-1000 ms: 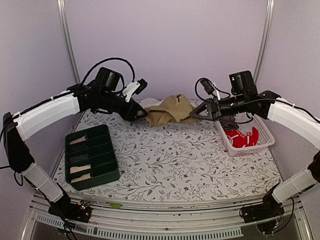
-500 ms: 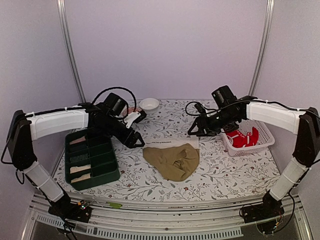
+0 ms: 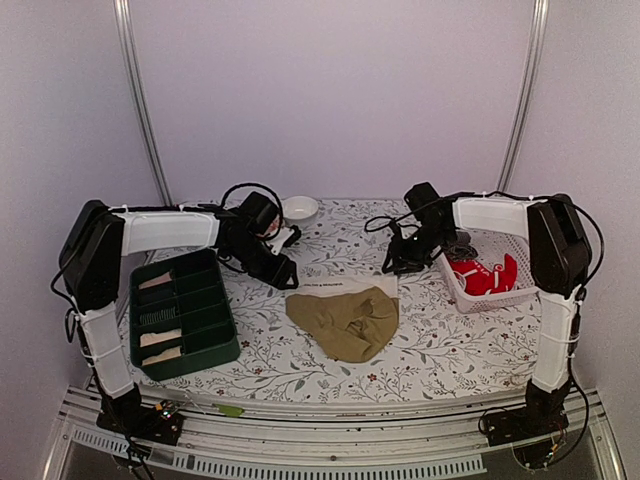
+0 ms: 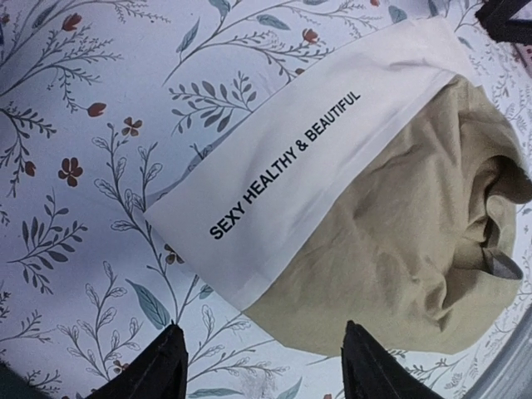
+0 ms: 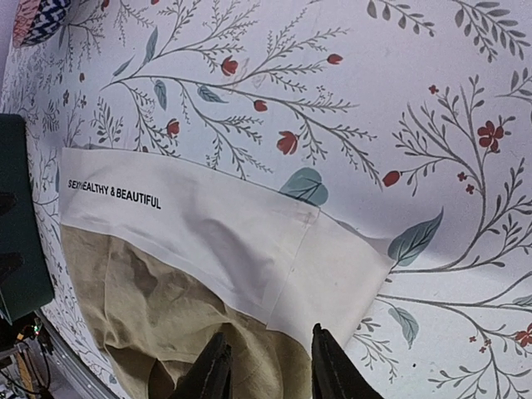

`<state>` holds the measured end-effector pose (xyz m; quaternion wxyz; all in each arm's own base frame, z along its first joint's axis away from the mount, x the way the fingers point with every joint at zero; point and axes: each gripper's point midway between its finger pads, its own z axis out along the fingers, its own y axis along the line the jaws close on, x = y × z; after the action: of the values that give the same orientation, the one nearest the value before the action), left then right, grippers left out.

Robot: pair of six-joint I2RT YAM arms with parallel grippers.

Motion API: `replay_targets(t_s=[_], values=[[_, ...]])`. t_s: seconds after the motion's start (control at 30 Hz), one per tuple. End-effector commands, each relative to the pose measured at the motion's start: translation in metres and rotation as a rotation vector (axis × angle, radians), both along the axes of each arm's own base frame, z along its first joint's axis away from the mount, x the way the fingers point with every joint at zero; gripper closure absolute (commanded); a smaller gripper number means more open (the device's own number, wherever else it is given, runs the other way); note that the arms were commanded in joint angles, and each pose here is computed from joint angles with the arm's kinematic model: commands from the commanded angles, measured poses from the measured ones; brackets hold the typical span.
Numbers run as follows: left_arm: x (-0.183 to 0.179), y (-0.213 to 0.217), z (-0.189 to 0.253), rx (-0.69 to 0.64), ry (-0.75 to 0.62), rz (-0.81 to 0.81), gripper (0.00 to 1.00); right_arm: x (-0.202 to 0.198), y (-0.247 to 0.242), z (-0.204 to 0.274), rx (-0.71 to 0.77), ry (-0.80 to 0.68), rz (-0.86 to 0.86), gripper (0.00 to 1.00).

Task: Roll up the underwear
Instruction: Turn over the underwear at the center of the board, then pick up the underwear from the center of the board.

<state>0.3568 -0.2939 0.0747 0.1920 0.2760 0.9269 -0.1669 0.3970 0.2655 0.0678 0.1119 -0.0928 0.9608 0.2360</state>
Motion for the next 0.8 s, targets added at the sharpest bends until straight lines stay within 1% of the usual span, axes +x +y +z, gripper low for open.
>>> replay_targets(t_s=[0.0, 0.2, 0.37, 0.5, 0.53, 0.63, 0.67, 0.77], values=[[0.011, 0.003, 0.006, -0.008, -0.017, 0.042, 0.36, 0.014, 0.012, -0.006, 0.018, -0.005, -0.014, 0.68], [0.010, 0.006, 0.007, -0.005, -0.021, 0.047, 0.35, 0.027, 0.022, -0.019, -0.001, 0.008, -0.021, 0.69], [0.011, 0.012, 0.008, 0.007, -0.034, 0.056, 0.34, 0.023, 0.023, -0.047, -0.094, 0.033, -0.009, 0.70], [0.013, 0.016, 0.010, 0.016, -0.048, 0.065, 0.34, 0.015, 0.025, -0.066, -0.173, 0.043, 0.011, 0.73], [0.013, 0.017, 0.011, 0.018, -0.051, 0.067, 0.34, 0.014, 0.026, -0.068, -0.187, 0.037, 0.016, 0.76], [0.014, 0.021, 0.010, 0.029, -0.056, 0.075, 0.34, 0.017, 0.029, -0.058, -0.180, 0.015, 0.016, 0.97], [0.014, 0.023, 0.010, 0.032, -0.059, 0.079, 0.34, 0.020, 0.030, -0.050, -0.175, -0.002, 0.014, 1.00], [0.015, 0.027, 0.010, 0.016, -0.062, 0.088, 0.33, 0.031, 0.036, -0.006, -0.125, -0.084, 0.019, 1.00]])
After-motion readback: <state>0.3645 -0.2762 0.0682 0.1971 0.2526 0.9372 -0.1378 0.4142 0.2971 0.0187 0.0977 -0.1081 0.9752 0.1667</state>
